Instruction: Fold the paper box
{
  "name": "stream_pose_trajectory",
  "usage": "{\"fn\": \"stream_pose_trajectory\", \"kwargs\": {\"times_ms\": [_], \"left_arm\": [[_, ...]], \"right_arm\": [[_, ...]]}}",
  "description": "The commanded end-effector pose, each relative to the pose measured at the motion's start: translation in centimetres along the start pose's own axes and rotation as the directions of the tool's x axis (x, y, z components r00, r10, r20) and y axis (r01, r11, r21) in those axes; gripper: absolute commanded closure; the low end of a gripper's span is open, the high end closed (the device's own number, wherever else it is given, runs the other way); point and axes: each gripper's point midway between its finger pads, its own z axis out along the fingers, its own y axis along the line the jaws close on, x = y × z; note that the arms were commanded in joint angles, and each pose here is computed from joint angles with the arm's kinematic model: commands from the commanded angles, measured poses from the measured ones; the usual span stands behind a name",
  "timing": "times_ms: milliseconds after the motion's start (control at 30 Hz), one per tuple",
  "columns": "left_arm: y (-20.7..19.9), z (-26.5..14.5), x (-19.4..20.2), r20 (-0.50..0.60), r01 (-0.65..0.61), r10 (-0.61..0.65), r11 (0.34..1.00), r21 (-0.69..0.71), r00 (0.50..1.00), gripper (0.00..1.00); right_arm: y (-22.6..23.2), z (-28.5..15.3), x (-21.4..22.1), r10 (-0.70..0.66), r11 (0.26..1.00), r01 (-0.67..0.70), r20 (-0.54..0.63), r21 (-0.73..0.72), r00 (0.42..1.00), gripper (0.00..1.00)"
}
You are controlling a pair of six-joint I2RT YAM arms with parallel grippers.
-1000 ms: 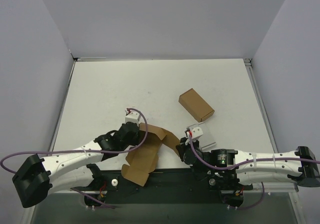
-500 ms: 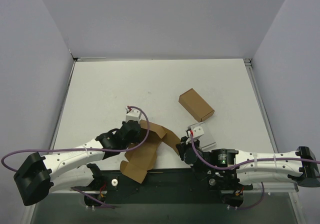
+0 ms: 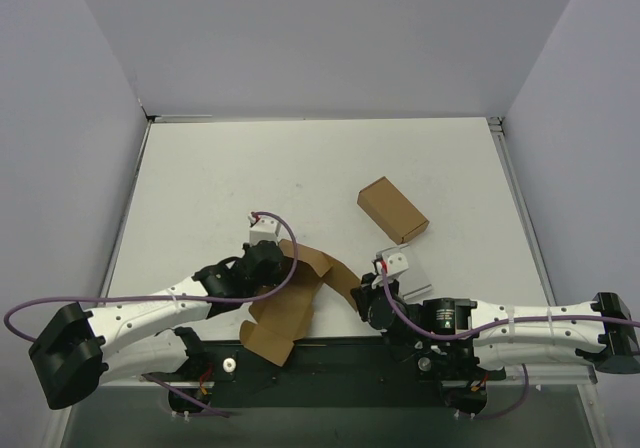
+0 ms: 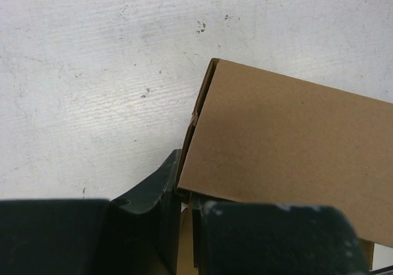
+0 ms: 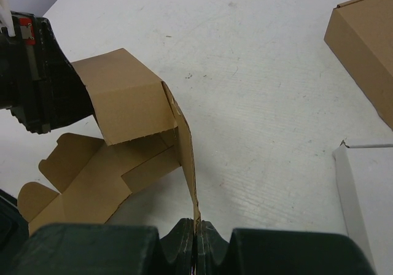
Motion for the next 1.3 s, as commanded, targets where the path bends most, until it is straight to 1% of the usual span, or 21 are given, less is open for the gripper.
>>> {"fn": "stream_pose_trajectory", "kwargs": {"times_ms": [0,133,167,200,267,300,400,467,500,533,567,600,700,1000,1033,1100,1133,1200,1267], "left_arm": [[4.8,-0.3,-1.8,0.094,0.047,-0.025,0.969,-0.244,0.995,1.0],[4.2,-0.4,-2.2,0.112,0.066,-0.044,0.976,-0.208,0.993,1.0],[3.4,-0.2,-2.6,0.124,0.057,-0.036,0.984,-0.17,0.992,1.0],[2.4,-0.1,-2.0,0.099,0.047,-0.036,0.992,-0.113,0.994,1.0],[0.8,0.1,-2.2,0.11,0.029,-0.025,0.999,-0.035,0.994,1.0],[0.3,0.1,-1.7,0.096,0.017,-0.016,1.0,-0.015,0.995,1.0],[-0.3,0.5,-0.3,0.033,-0.031,0.03,0.999,0.014,0.999,1.0],[-0.9,0.6,0.5,-0.003,-0.07,0.071,0.997,0.045,0.998,1.0],[-1.2,0.6,0.9,-0.012,-0.085,0.086,0.995,0.056,0.996,1.0],[-1.5,0.5,1.3,-0.023,-0.101,0.103,0.992,0.07,0.994,1.0],[-1.8,0.5,1.4,-0.024,-0.106,0.108,0.991,0.077,0.994,1.0],[-1.9,0.4,1.5,-0.025,-0.11,0.112,0.99,0.083,0.993,1.0],[-2.6,0.1,1.6,-0.023,-0.11,0.114,0.988,0.111,0.993,1.0],[-3.3,-0.6,1.8,-0.01,-0.103,0.107,0.978,0.183,0.994,1.0],[-3.4,-0.6,1.7,-0.002,-0.107,0.109,0.975,0.196,0.994,1.0],[-3.5,-0.7,2.1,-0.003,-0.109,0.112,0.971,0.214,0.994,1.0],[-3.6,-0.7,2.0,0.003,-0.108,0.11,0.969,0.222,0.994,1.0],[-3.6,-0.9,2.1,0.01,-0.106,0.106,0.966,0.236,0.994,1.0],[-3.9,-1.0,2.1,0.017,-0.101,0.101,0.962,0.255,0.995,1.0]], "right_arm": [[-0.3,-0.7,-0.7,-0.004,1.0,0.004,0.018,0.016,1.0,1.0],[-0.4,-0.8,-0.8,0.001,1.0,-0.002,0.021,0.015,1.0,1.0],[-0.4,-0.7,-0.8,0.001,1.0,-0.002,0.021,0.015,1.0,1.0],[-0.3,-0.7,-0.8,0.002,1.0,-0.002,0.022,0.014,1.0,1.0],[-0.3,-0.6,-0.8,0.003,1.0,-0.003,0.029,0.017,1.0,1.0],[-0.3,-0.5,-0.8,0.004,1.0,-0.005,0.029,0.017,1.0,1.0],[-0.4,-0.3,-0.3,0.005,1.0,-0.006,0.022,0.023,1.0,0.84],[-0.6,-0.1,0.0,0.006,1.0,-0.007,0.02,0.029,1.0,0.66],[-0.8,0.0,0.1,0.007,0.999,-0.008,0.018,0.036,1.0,0.59],[-1.0,0.0,0.3,0.004,0.999,-0.004,0.016,0.041,1.0,0.47],[-1.0,0.1,0.4,0.005,0.999,-0.005,0.014,0.042,1.0,0.41],[-1.2,0.2,0.4,0.005,0.999,-0.006,0.018,0.05,1.0,0.32],[-1.9,0.4,0.7,0.004,0.997,-0.005,0.02,0.072,1.0,0.22],[-5.1,1.3,2.0,0.018,0.992,-0.016,-0.014,0.124,1.0,0.18],[-4.9,1.5,1.7,0.018,0.994,-0.017,-0.005,0.104,1.0,0.18],[-5.1,2.2,2.7,0.025,0.997,-0.022,-0.043,0.069,0.999,0.18],[-4.0,2.6,2.1,0.057,0.998,-0.057,-0.022,0.016,0.998,0.18],[-3.3,3.0,2.5,0.066,0.996,-0.068,-0.048,-0.05,0.997,0.21],[-2.8,3.3,2.6,0.082,0.993,-0.085,-0.039,-0.078,0.996,0.23]]}}
